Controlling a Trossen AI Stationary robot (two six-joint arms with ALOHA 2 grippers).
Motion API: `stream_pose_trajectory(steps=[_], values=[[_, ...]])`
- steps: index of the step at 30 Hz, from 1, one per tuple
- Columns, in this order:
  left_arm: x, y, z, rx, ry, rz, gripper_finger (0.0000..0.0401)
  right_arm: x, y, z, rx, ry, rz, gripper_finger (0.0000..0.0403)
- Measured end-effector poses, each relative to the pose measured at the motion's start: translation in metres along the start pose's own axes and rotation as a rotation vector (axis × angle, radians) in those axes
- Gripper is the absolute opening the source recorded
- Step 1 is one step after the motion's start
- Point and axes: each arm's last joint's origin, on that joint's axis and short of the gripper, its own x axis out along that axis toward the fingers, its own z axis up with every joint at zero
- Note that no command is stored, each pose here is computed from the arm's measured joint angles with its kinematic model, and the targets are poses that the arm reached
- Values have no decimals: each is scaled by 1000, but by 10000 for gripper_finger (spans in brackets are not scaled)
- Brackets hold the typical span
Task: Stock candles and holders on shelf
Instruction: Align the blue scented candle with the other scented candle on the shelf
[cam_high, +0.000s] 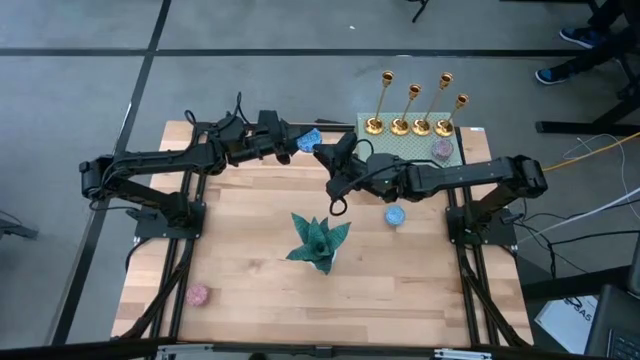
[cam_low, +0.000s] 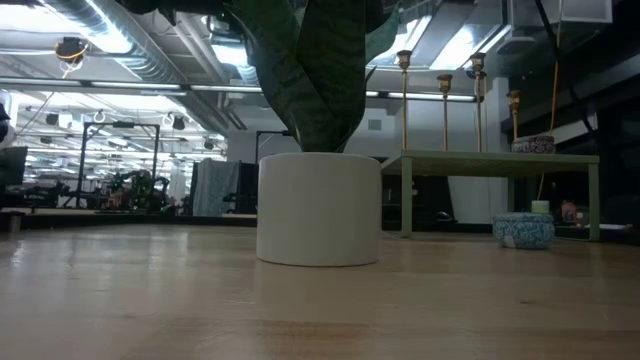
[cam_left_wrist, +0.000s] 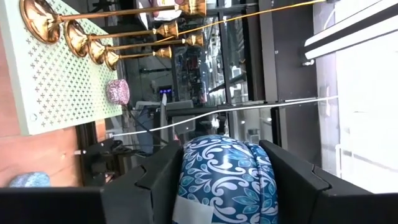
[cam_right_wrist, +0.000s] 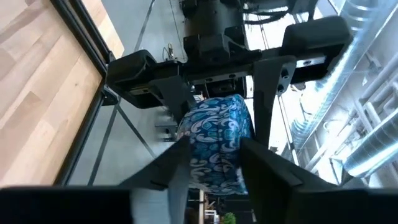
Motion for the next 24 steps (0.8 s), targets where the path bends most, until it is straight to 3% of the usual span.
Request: stream_pose_trajectory(steps=[13,19,24], values=[[0,-5,-6,-43,-67,-42,188,6,-2,-9,20,29,-8,265],[0,-5,-8,-55,-64,-46,186,10,-6,-16,19,17,-30,275],[0,-7,-9,-59,-50,-60,188,11,-11,-15,-31,13,-80,261]])
